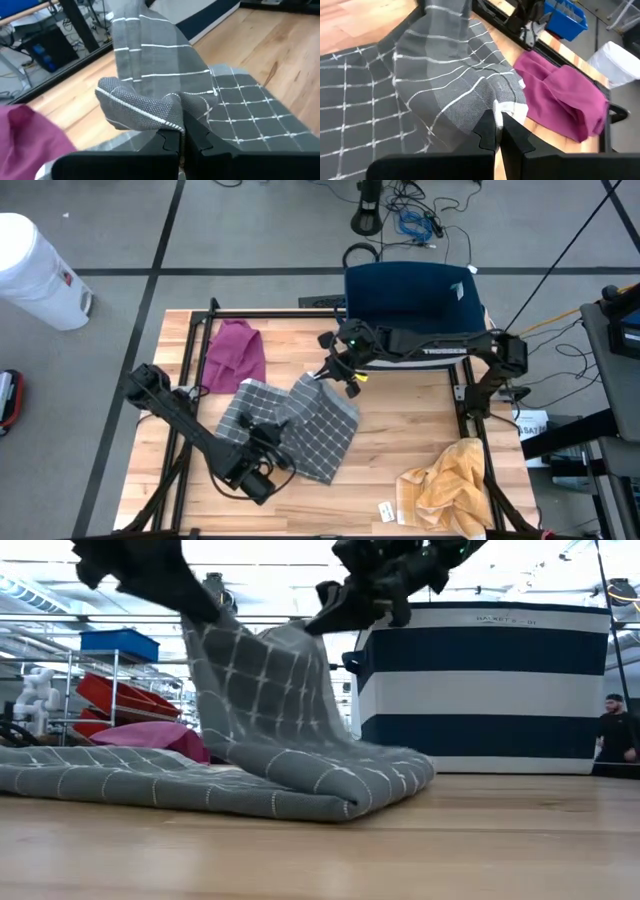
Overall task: Fold towel
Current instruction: Fold the gray checkered towel
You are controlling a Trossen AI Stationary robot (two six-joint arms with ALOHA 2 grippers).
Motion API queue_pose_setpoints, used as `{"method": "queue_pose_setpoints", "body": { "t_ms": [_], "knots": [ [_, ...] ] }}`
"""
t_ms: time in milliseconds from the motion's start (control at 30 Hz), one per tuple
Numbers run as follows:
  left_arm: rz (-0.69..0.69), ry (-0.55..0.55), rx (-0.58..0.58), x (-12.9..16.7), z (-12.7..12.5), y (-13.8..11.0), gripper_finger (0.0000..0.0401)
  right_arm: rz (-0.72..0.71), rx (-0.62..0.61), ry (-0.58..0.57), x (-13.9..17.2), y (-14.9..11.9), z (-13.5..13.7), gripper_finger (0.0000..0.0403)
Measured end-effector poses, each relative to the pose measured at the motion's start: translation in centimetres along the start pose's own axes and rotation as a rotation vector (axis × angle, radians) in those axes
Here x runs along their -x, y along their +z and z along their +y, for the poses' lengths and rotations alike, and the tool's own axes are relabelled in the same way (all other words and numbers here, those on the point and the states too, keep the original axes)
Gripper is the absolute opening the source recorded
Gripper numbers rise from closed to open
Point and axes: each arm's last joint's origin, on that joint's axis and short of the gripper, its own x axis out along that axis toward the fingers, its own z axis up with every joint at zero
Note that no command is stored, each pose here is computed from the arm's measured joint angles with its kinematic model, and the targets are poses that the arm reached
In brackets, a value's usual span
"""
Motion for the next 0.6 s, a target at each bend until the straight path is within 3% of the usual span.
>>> {"method": "queue_pose_setpoints", "body": {
  "t_ms": [600],
  "knots": [
    [0.276,0.176,0.072,2.4,3.1,-2.0,0.0000,-0.168,0.011,-0.037,-5.8,-2.3,-1.1,0.0000]
  ]
}}
